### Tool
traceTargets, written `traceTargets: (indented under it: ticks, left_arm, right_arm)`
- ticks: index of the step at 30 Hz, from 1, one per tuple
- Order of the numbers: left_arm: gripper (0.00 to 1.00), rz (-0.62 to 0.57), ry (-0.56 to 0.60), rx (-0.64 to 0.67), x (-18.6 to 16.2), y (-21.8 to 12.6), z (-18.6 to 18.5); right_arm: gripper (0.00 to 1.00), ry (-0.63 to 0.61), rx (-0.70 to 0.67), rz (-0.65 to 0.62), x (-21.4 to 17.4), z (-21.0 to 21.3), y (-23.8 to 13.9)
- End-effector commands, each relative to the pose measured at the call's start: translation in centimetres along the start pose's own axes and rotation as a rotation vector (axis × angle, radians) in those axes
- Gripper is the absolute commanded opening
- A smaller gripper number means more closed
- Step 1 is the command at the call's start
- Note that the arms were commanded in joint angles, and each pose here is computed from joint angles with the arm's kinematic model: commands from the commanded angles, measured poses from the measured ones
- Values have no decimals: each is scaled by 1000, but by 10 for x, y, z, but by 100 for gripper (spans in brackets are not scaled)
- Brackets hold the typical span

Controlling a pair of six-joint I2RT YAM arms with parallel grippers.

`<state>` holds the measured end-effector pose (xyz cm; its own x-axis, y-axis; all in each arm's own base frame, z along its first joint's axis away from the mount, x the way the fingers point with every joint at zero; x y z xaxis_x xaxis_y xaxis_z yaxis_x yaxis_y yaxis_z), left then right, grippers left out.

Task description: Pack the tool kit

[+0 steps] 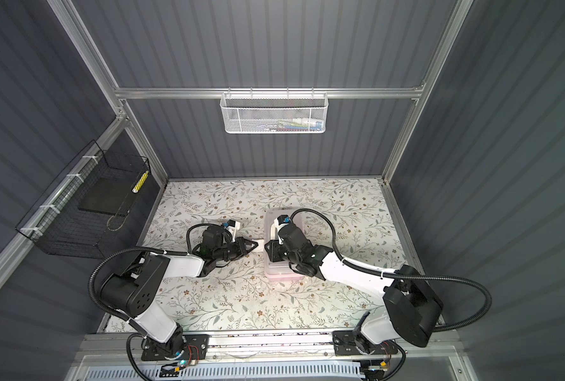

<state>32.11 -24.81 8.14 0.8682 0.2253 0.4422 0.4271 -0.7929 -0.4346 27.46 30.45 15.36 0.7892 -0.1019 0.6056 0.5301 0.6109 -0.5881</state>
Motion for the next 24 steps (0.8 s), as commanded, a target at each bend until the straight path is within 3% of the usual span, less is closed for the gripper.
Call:
traceTargets:
  ticks: [1, 6, 11, 24]
  left_arm:
    - [14, -2, 51, -56, 8, -7, -23]
    - [15, -1, 56, -74, 11, -9, -31]
    - [27, -6, 53, -88, 14, -11, -36]
    - [28, -5, 68, -119, 12, -15, -44]
  right_arm:
    - [36, 15, -108, 114, -34, -33, 7]
    - [36, 17, -110, 120, -35, -34, 8]
    - [36, 18, -104, 118, -34, -32, 8]
    - [36, 22, -111, 126, -37, -34, 9]
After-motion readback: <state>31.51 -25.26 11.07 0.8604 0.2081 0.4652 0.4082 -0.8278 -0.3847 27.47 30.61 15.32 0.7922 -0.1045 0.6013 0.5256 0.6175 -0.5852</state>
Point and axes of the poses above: each gripper's point midway between its finger pads, its own y axis out along the fingers, its own z axis along the line the jaws close on, x = y × z, the point moved 1 cm from there along -y, back along the fingers, and after that the axes turned 5 degrees about y, right-handed, at the moved point
